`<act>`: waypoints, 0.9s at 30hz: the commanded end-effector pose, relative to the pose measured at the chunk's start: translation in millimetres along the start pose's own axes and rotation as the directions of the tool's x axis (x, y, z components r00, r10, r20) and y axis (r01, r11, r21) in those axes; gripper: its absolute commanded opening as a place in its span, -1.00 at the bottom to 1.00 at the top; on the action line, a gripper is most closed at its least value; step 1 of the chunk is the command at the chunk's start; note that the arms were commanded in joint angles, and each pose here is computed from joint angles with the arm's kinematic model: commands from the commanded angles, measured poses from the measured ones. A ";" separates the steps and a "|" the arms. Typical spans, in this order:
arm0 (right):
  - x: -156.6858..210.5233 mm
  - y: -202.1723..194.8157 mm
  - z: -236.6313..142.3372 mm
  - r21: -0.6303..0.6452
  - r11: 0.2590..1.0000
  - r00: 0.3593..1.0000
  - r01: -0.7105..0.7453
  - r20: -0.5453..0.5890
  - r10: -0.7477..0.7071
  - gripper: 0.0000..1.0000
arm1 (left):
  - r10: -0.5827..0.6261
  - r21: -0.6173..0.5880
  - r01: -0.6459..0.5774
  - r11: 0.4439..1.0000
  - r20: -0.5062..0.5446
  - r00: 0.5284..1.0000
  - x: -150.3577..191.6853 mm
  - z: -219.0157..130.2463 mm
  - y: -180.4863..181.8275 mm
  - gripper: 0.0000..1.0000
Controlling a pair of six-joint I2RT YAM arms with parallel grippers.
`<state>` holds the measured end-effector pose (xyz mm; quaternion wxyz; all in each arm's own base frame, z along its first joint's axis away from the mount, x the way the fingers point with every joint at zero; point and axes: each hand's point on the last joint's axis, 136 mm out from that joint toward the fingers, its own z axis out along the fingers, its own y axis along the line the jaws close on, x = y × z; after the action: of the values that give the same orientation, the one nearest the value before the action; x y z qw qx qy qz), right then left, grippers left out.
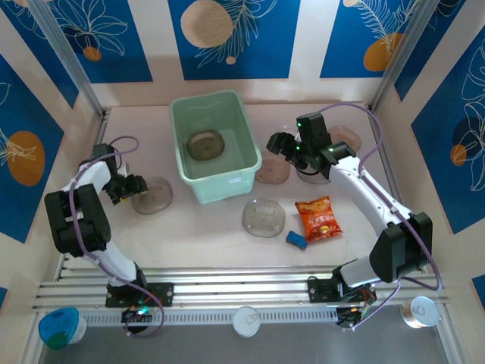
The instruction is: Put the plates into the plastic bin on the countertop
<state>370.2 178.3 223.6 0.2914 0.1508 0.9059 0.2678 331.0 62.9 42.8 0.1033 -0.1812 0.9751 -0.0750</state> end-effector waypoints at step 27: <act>9.0 -8.0 -8.0 0.029 1.000 0.999 -0.004 0.050 0.003 0.26 | -0.014 0.051 0.017 0.999 -0.063 0.998 19.7 21.3 -2.3 -0.65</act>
<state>361.6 174.9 215.0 0.3014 0.1579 0.9066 0.2496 329.1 63.1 20.7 0.0902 -0.1839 0.9750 -0.0858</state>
